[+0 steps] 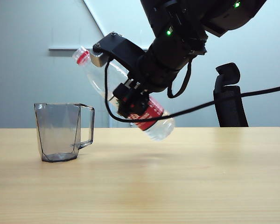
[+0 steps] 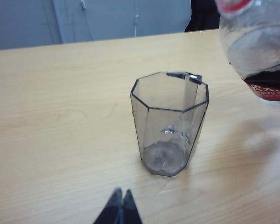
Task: Pick up the mineral water bottle on the table and pour water into the mug until it's half full.
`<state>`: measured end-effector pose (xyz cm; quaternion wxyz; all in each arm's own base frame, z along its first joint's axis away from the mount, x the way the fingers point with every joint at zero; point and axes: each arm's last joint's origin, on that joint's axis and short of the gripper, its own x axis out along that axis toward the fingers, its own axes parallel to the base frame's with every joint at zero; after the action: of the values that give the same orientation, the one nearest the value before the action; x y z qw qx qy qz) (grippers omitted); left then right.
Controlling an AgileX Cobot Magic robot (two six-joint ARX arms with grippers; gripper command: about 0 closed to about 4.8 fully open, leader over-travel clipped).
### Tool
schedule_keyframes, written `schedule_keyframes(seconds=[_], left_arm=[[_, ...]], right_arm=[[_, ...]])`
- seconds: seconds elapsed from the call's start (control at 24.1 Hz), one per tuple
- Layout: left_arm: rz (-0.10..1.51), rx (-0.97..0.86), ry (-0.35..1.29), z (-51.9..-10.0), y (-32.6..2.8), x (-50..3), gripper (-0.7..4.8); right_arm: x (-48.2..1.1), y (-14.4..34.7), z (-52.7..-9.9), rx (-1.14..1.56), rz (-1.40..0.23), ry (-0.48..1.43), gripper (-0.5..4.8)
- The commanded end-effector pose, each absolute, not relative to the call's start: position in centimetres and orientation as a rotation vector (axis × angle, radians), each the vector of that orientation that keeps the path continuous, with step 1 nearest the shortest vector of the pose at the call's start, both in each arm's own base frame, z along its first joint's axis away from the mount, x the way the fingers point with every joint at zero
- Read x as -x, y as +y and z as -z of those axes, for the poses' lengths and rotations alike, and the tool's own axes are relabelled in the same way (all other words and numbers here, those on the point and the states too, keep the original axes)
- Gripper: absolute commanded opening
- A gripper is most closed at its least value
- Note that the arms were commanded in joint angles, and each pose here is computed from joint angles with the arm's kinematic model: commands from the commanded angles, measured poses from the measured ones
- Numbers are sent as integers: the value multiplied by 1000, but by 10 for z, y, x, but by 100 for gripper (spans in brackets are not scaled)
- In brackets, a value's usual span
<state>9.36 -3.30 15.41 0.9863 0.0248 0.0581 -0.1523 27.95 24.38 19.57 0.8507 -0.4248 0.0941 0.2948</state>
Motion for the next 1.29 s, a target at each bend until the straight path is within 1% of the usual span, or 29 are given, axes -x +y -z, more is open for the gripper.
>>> schedule_keyframes(seconds=[0.04,0.75,1.29], left_arm=[[308,-43,99,-156,-33,-93,-2],[308,-43,99,-156,-33,-93,-2],[308,-43,99,-156,-33,-93,-2]], right_arm=[[-283,244,-208,967,-576,110,228],[-292,259,-212,1233,-568,10,228],[-293,260,-214,1329,-539,-22,228]])
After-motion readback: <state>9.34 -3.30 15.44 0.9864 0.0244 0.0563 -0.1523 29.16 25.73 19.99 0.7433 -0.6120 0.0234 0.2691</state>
